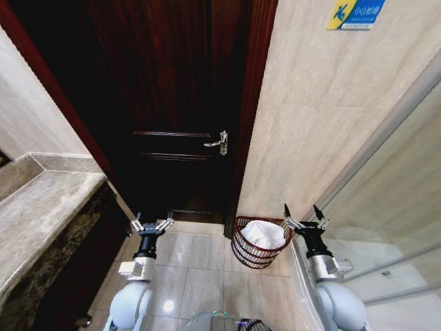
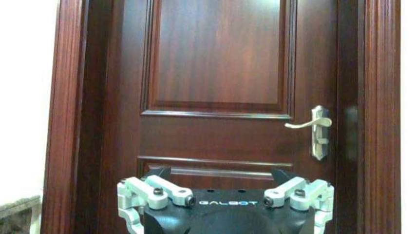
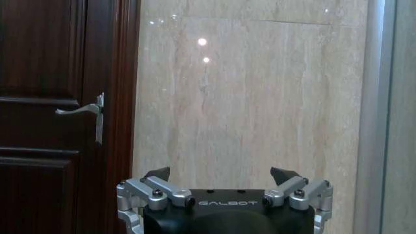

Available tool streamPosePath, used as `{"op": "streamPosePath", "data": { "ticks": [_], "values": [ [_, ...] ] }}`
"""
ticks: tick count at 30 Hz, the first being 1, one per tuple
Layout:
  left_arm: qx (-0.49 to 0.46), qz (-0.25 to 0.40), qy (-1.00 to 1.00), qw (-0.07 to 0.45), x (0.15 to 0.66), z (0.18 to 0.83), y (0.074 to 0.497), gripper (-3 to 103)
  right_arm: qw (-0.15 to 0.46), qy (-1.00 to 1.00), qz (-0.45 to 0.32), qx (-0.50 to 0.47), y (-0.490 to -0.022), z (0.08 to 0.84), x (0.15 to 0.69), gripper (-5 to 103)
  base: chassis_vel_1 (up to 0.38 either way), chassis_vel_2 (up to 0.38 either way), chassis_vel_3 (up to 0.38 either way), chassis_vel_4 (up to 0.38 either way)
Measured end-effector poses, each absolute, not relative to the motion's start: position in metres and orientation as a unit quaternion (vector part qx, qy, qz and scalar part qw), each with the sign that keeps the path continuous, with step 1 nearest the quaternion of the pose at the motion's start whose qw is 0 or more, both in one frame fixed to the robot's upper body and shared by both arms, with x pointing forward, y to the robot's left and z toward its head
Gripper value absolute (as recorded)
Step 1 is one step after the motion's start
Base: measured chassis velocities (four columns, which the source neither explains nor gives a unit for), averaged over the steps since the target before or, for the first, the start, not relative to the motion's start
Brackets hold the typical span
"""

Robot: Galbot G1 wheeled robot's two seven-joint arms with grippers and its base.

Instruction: Discard the used towel into the hamper.

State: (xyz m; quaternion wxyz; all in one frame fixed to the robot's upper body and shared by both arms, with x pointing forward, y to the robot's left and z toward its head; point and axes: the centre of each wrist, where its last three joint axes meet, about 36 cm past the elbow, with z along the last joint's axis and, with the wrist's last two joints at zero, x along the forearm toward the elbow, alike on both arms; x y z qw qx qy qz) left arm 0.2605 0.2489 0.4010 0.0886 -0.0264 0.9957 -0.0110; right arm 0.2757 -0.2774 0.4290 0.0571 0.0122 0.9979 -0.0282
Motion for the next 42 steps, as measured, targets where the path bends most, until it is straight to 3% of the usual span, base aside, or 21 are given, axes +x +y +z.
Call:
{"op": "streamPosePath", "data": {
  "ticks": [42],
  "values": [
    [-0.026, -0.011, 0.996, 0.089, 0.2605, 0.401, 0.2489, 100, 0.057, 0.998, -0.028, 0.012, -0.2774, 0.429, 0.2757, 100, 0.0, 0.0, 0.0, 0.0]
  ]
}}
